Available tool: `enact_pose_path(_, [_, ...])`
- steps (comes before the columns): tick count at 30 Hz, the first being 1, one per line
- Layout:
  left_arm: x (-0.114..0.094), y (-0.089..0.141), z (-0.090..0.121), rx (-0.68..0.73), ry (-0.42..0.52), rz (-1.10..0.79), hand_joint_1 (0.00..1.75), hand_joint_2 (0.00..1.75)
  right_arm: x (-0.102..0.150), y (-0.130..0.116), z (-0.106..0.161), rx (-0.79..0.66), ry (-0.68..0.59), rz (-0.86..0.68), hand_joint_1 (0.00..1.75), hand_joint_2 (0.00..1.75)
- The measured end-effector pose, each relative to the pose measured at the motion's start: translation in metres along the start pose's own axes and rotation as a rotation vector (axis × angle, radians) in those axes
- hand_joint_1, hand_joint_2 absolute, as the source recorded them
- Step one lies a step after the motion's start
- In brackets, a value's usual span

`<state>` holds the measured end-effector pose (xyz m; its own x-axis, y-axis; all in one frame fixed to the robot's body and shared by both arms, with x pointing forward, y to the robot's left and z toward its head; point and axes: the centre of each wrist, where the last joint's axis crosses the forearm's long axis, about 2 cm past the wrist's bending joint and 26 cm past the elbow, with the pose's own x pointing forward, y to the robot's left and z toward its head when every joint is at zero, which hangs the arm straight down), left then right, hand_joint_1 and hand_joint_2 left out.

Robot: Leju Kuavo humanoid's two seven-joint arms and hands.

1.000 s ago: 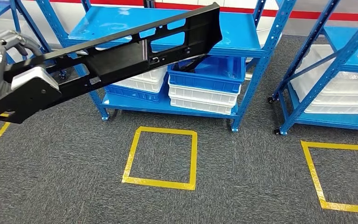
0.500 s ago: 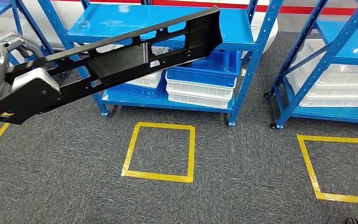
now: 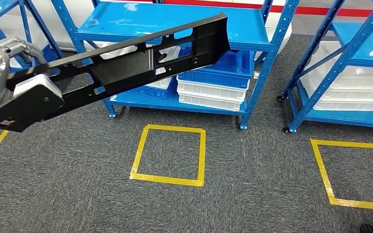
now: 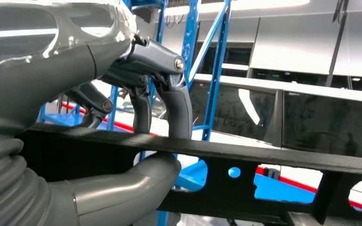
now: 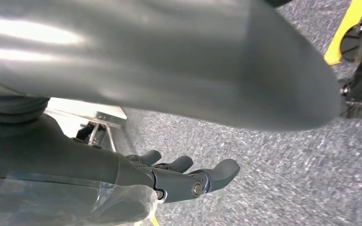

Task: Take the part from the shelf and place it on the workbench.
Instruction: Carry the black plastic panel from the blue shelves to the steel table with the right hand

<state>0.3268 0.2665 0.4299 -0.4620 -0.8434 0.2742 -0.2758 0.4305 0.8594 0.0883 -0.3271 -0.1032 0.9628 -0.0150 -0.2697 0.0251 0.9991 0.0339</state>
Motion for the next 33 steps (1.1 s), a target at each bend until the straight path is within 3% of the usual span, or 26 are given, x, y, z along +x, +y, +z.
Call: enact_pose_path(33, [-0.0038,0.0058,0.0093,-0.032,0.016,-0.028,1.75,1.75,0.0003,0.0017,0.0,-0.006,-0.002,0.017,0.0,0.0])
